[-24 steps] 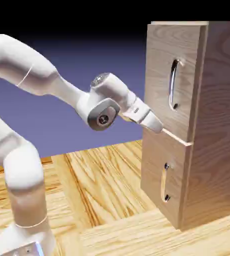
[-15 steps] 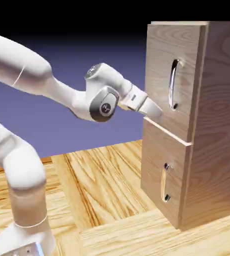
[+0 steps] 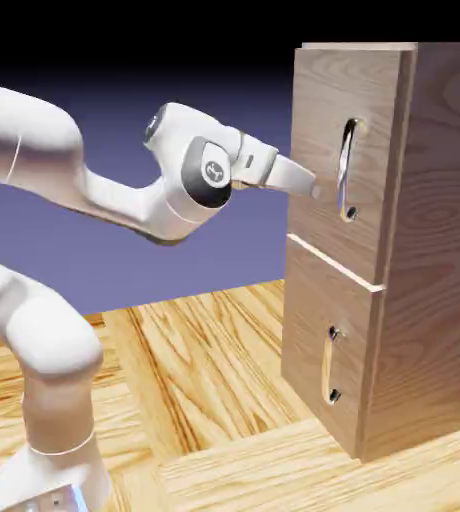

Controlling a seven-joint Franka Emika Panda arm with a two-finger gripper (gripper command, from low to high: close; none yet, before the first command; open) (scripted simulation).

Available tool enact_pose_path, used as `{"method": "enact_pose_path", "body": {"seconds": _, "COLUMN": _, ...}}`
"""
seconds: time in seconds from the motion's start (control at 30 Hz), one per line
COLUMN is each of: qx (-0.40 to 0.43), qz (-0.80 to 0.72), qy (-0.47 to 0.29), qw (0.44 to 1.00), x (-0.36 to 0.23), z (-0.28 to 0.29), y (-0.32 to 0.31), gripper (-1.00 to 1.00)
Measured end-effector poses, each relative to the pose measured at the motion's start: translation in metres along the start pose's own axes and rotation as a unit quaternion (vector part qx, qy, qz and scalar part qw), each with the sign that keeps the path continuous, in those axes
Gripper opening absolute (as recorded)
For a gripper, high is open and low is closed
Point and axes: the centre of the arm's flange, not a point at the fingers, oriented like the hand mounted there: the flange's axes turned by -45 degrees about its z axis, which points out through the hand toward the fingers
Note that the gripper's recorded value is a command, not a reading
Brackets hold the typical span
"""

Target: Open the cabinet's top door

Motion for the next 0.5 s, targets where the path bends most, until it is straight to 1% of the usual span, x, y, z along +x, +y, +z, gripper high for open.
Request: {"method": "enact_pose_path", "body": {"seconds": 0.5, "qx": -0.002, "qz": 0.012, "qy": 0.105, "qw": 0.994, "x": 0.003, "z": -0.029, "y": 0.034, "gripper": 0.00}}
